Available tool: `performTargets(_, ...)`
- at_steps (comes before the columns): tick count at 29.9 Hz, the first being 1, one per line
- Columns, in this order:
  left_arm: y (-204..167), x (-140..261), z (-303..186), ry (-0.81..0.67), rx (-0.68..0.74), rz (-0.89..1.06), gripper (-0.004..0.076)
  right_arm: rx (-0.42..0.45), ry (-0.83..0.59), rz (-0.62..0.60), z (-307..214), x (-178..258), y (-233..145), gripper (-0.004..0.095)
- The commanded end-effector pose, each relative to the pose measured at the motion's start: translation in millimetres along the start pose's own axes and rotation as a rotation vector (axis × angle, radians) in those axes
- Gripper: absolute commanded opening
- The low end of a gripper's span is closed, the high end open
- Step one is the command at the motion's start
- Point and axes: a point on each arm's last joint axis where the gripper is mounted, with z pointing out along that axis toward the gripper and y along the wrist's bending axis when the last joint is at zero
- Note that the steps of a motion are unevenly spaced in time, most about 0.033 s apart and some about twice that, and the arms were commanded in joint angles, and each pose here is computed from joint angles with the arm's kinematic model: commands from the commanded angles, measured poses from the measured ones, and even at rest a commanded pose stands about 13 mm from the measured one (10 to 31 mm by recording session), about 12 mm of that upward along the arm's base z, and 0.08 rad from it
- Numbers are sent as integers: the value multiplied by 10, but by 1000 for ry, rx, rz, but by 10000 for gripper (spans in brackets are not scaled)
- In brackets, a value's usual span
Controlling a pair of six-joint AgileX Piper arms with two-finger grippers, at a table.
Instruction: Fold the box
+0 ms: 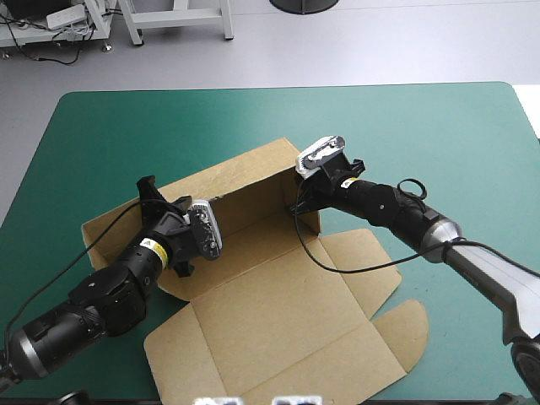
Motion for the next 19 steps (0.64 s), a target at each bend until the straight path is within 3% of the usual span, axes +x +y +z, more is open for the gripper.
performTargets(1,102,-75,-67,-55,-29,-34,112,5,-72,7,-124,-187,10,-14)
performTargets(9,193,-186,-155,-80,8,-111,315,8,-67,43,-90,-168,4,-14)
performTargets(19,-30,-358,-359,-50,109,-94,323,12,-70,70,-91,-171,-6,-13)
